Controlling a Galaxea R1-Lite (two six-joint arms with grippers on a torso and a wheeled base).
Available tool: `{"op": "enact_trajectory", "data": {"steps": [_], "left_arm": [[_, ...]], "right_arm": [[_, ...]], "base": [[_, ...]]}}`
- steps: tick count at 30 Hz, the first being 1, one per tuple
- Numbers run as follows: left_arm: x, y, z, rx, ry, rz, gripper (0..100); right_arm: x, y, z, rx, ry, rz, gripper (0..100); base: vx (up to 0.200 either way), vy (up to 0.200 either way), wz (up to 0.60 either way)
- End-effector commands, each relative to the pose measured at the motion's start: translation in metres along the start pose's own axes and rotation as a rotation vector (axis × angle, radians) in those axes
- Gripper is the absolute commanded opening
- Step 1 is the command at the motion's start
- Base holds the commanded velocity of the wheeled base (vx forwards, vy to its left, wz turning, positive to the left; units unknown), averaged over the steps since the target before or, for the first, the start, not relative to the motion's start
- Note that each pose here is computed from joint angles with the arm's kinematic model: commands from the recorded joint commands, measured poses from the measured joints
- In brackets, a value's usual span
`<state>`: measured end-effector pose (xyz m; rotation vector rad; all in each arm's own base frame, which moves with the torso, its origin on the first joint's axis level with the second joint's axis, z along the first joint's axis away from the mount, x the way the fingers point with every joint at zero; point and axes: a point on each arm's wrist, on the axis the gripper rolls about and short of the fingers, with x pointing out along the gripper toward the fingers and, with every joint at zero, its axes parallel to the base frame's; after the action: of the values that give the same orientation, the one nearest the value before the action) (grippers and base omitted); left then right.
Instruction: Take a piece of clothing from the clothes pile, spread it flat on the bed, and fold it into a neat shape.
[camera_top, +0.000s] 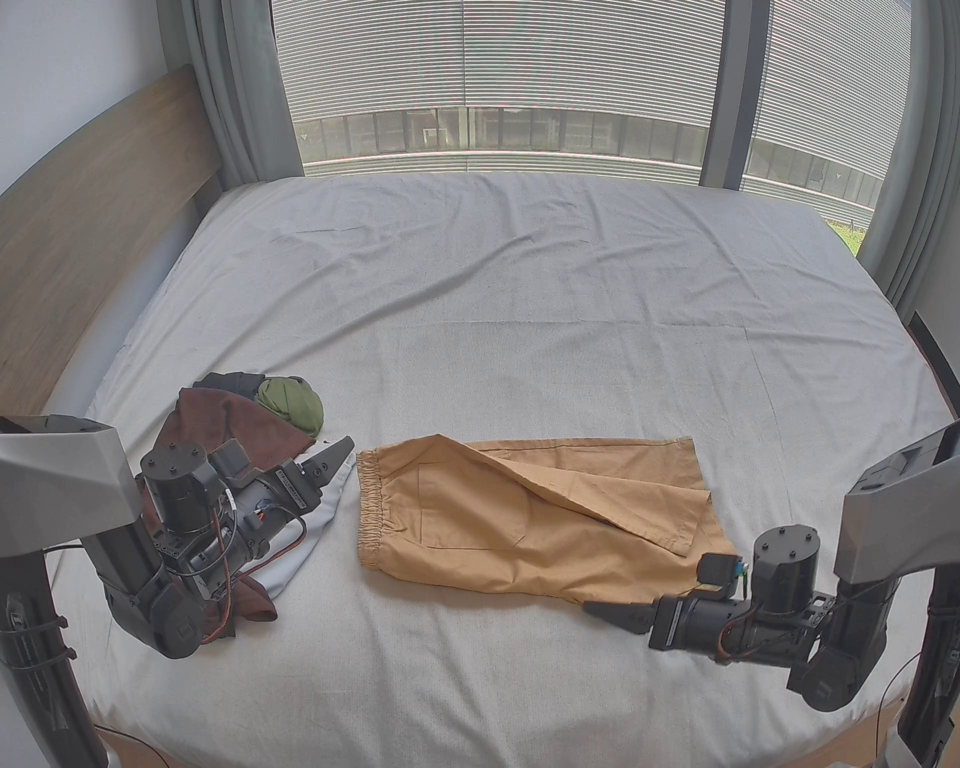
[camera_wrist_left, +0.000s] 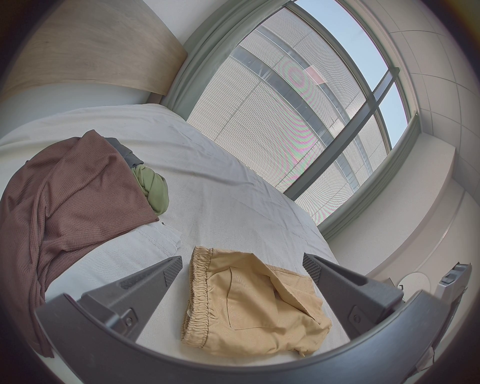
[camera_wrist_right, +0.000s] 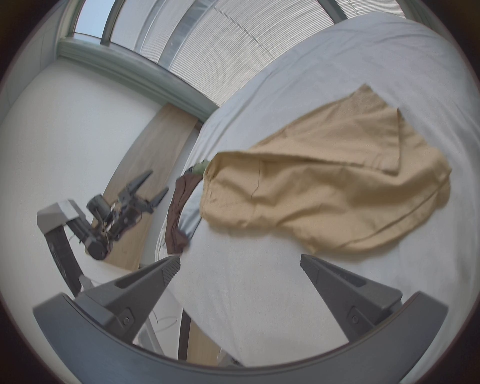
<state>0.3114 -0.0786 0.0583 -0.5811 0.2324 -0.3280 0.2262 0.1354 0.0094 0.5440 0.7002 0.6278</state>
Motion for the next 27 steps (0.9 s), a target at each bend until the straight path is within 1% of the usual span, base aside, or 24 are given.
{"op": "enact_trajectory", "data": {"steps": [1, 4, 5, 6, 8, 13, 17, 27], "left_arm": [[0.000, 0.000, 0.000, 0.000, -0.002, -0.002, 100], [0.000, 0.000, 0.001, 0.000, -0.003, -0.001, 100], [0.000, 0.000, 0.001, 0.000, -0.003, -0.001, 100], [0.000, 0.000, 0.000, 0.000, 0.000, -0.001, 100], [0.000, 0.000, 0.000, 0.000, 0.000, -0.001, 100], [0.000, 0.000, 0.000, 0.000, -0.001, 0.000, 100], [0.000, 0.000, 0.001, 0.000, -0.003, -0.001, 100], [0.000, 0.000, 0.001, 0.000, -0.003, -0.001, 100]], "right_arm": [[-0.010, -0.015, 0.034, 0.022, -0.146, -0.030, 100], [-0.008, -0.039, 0.042, 0.056, -0.180, -0.094, 100], [-0.008, -0.041, 0.043, 0.059, -0.184, -0.098, 100], [-0.006, -0.052, 0.048, 0.072, -0.207, -0.121, 100], [-0.006, -0.064, 0.055, 0.086, -0.233, -0.147, 100], [0.000, -0.091, 0.056, 0.122, -0.246, -0.201, 100], [0.006, -0.106, 0.053, 0.146, -0.238, -0.230, 100], [0.017, -0.124, 0.051, 0.160, -0.240, -0.249, 100]], "base": [[0.000, 0.000, 0.00], [0.000, 0.000, 0.00], [0.000, 0.000, 0.00], [0.000, 0.000, 0.00], [0.000, 0.000, 0.00], [0.000, 0.000, 0.00], [0.000, 0.000, 0.00], [0.000, 0.000, 0.00]]}}
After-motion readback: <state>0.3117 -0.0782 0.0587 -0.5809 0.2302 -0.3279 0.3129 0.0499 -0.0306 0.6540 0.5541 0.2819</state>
